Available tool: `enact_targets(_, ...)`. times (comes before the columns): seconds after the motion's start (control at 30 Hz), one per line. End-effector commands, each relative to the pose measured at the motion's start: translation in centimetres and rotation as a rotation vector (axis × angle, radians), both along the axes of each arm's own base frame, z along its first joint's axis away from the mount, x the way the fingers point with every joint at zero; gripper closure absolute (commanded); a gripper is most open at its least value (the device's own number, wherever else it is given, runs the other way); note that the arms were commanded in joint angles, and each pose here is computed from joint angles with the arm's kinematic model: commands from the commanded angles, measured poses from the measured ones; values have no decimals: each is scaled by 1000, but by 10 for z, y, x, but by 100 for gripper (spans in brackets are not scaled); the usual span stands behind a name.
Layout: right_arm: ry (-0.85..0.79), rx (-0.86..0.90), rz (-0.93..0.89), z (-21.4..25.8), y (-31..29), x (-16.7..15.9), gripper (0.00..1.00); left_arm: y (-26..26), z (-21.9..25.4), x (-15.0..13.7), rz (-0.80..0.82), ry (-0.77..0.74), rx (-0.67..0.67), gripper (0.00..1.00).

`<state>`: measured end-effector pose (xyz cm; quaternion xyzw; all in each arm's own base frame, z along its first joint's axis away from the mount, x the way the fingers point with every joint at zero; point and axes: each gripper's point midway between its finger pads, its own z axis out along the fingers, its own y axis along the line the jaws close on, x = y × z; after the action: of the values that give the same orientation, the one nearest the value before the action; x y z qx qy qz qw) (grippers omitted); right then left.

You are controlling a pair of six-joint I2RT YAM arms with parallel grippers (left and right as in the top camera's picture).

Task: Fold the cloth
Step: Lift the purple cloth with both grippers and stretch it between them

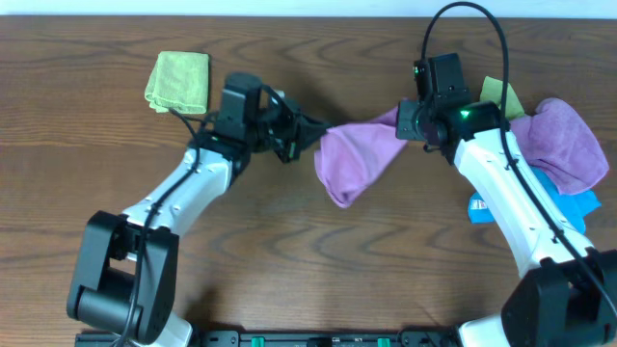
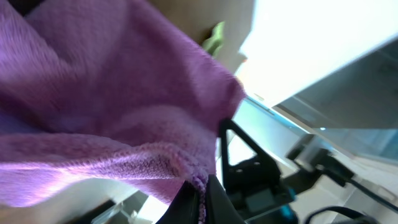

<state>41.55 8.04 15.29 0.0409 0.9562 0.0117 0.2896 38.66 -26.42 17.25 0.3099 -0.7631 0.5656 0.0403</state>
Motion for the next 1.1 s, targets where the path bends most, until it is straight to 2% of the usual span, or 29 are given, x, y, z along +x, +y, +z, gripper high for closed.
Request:
enact_targets(0.0, -64, 37, 50, 14, 15, 9, 99, 11, 37, 23, 9, -136, -14, 94)
enact_targets(0.2, -272, 79, 88, 70, 39, 42, 98, 47, 90, 62, 79, -275, 11, 94)
enact_targets(0.43, -451, 32, 139, 122, 43, 66, 99, 79, 100, 77, 128, -318, 54, 94)
enact_targets(0.73, -478, 0, 172, 126, 44, 70, 99, 88, 102, 84, 150, -363, 87, 94)
enact_targets(0.9, -548, 0, 180, 142, 46, 77, 98, 94, 110, 90, 171, -400, 85, 94)
enact_targets(1.07, -533, -9, 186, 138, 45, 76, 99, 92, 126, 93, 135, -496, 103, 94)
